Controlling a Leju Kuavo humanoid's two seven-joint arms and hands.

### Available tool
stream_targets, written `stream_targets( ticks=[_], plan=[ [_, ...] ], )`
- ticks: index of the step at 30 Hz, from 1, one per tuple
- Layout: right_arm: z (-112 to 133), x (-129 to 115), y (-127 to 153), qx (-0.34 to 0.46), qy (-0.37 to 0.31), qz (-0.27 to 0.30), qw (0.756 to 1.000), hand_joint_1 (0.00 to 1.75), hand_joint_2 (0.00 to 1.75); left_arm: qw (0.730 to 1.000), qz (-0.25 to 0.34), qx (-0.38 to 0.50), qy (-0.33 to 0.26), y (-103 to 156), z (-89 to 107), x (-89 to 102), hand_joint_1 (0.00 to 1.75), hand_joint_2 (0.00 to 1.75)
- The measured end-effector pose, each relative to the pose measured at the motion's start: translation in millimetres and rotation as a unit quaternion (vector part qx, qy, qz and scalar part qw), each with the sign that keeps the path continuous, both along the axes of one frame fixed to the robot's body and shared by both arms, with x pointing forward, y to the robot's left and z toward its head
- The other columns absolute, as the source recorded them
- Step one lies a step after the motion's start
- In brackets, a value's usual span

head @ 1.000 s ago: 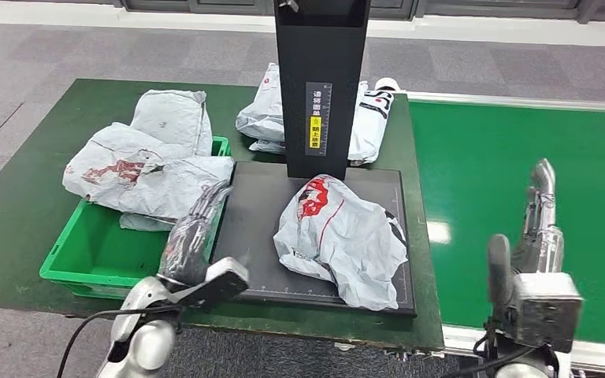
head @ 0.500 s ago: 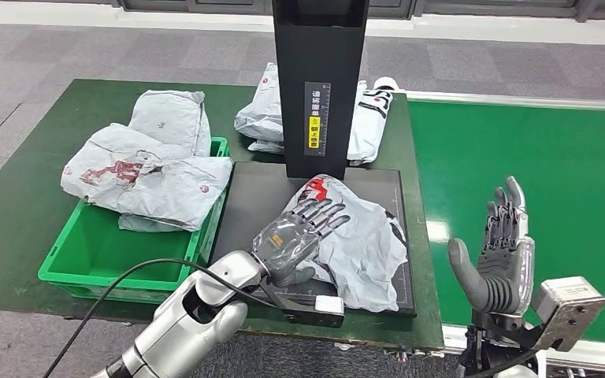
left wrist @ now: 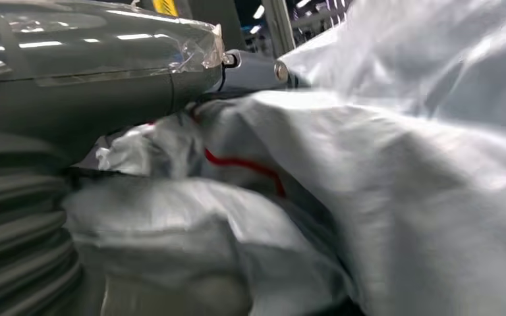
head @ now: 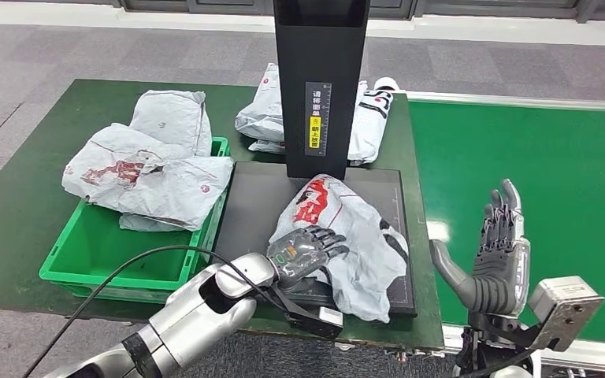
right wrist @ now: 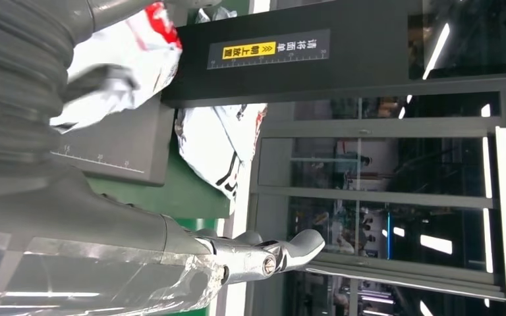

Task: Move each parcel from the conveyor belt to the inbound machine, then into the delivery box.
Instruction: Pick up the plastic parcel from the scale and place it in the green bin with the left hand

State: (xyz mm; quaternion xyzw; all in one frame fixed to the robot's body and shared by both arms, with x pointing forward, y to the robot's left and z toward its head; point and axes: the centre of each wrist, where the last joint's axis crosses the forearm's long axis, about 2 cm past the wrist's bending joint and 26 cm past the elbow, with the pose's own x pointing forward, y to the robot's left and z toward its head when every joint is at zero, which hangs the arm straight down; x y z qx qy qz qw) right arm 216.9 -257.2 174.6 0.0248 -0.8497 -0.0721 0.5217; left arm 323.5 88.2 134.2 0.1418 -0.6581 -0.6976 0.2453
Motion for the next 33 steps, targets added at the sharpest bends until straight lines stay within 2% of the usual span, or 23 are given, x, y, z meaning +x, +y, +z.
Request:
stream_targets(
  ticks=[11,24,29,33],
  plan=[
    [-3,0,0,0.005,0.001,-0.001,1.0,0.0,1.75,0.999,0.004,-0.006,0.033,-10,-16.6,-3.5,1.75,1.75],
    [-3,0,0,0.008,0.001,-0.003,1.0,0.0,1.75,0.999,0.016,-0.014,0.038,-13,-21.4,-7.0,1.75,1.75],
    [-6,-3,-1,0.014,0.006,-0.018,1.0,0.0,1.75,0.996,0.074,-0.051,-0.001,-13,-18.6,-9.7,1.75,1.75],
    [-8,-9,-3,0.02,0.014,-0.037,0.999,0.0,1.75,0.98,0.15,-0.115,-0.058,5,3.5,3.4,1.75,1.75]
  ],
)
